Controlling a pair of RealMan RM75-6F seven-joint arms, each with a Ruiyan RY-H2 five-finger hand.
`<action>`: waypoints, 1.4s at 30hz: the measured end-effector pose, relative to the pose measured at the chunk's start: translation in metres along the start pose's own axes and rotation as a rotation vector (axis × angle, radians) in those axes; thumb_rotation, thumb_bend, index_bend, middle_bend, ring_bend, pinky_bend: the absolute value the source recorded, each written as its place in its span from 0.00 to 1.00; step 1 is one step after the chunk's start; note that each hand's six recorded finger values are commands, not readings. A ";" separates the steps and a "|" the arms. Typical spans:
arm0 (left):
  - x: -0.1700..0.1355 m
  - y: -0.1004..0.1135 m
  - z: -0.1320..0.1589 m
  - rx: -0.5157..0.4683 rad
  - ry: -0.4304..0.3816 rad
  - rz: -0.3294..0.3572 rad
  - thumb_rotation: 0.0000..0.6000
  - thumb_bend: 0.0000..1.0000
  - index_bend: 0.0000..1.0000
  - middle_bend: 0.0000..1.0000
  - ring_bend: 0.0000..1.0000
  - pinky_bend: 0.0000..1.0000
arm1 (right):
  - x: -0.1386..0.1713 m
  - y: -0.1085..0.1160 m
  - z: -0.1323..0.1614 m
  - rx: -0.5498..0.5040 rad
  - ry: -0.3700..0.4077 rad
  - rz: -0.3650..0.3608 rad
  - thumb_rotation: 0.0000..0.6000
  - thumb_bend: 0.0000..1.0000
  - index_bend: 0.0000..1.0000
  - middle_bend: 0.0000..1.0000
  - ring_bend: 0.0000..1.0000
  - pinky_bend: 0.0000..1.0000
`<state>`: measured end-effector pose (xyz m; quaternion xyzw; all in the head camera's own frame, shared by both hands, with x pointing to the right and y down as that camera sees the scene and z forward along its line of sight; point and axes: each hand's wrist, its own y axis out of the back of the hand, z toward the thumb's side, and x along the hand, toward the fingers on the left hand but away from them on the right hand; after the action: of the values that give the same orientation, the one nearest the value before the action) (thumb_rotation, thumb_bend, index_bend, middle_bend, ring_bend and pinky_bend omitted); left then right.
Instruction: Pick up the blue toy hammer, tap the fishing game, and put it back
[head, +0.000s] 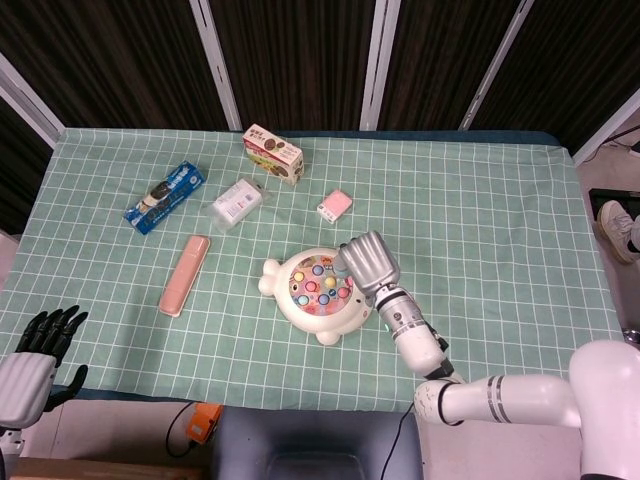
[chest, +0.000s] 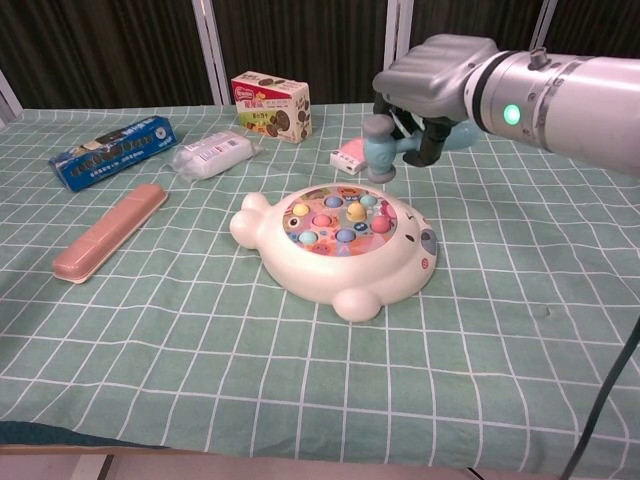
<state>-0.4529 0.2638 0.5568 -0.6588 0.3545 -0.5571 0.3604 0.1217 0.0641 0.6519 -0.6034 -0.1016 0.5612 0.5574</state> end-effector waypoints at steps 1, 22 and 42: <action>0.000 0.000 0.000 0.001 0.000 0.000 1.00 0.42 0.00 0.04 0.01 0.04 | 0.000 -0.001 -0.001 -0.001 0.001 0.003 1.00 0.53 0.98 0.73 0.79 0.82; 0.001 -0.002 0.002 0.002 -0.009 -0.009 1.00 0.42 0.00 0.04 0.01 0.04 | -0.014 -0.025 0.025 -0.030 0.056 0.013 1.00 0.53 0.98 0.73 0.79 0.82; 0.000 -0.001 0.003 0.003 -0.013 -0.005 1.00 0.42 0.00 0.04 0.01 0.04 | -0.003 -0.013 0.011 -0.054 0.049 -0.023 1.00 0.53 0.98 0.73 0.79 0.82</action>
<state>-0.4500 0.2648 0.5576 -0.6628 0.3498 -0.5542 0.3623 0.1186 0.0723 0.6664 -0.6307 -0.1100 0.5368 0.5495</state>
